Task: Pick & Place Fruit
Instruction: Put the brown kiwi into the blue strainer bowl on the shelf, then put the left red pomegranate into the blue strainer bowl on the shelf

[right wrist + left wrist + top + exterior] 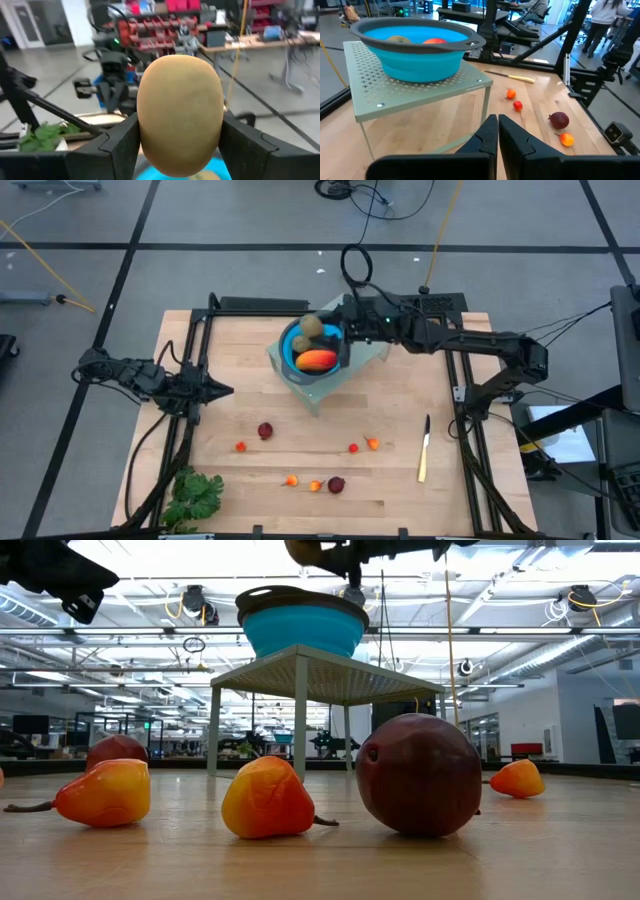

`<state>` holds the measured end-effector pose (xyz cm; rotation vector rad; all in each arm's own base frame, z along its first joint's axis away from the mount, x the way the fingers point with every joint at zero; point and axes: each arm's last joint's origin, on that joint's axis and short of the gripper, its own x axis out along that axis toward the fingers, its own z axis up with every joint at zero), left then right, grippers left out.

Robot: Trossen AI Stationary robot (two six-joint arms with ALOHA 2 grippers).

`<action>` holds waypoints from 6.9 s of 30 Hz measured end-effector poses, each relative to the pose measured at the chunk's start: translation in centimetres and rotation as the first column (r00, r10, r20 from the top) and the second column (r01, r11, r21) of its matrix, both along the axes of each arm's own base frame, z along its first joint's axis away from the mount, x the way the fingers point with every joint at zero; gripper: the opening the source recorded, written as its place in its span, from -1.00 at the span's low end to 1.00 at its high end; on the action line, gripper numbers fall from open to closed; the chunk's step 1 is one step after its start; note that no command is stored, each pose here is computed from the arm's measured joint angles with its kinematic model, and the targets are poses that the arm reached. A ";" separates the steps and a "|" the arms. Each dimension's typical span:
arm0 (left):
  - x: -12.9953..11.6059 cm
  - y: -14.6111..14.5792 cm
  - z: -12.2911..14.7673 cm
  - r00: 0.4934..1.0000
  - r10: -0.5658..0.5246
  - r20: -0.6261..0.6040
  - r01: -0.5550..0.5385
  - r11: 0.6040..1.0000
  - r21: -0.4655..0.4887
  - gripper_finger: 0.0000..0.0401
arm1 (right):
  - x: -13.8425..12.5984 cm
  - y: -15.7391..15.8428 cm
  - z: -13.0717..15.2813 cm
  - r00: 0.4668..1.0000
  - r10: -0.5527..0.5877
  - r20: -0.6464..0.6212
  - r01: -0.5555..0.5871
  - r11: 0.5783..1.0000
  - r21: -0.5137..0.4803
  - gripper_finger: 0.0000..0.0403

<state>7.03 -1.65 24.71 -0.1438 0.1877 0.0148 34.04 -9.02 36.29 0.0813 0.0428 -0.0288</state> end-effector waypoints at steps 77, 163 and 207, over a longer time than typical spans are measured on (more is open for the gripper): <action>0.0 0.2 0.0 0.998 0.055 0.004 -0.055 0.998 -0.011 -0.99 | 1.8 -4.2 -6.1 0.926 -0.077 -0.370 0.092 0.995 0.025 0.41; 2.6 -0.8 0.5 0.997 0.073 0.002 -0.073 0.996 -0.059 -0.91 | -19.1 9.2 -6.3 0.981 0.191 -0.036 -0.192 0.981 -0.024 -1.00; 11.6 -6.1 5.6 0.997 -0.051 -0.053 0.041 0.985 -0.167 -0.99 | -25.0 9.2 -14.1 0.985 0.130 0.115 -0.128 0.991 -0.027 -1.00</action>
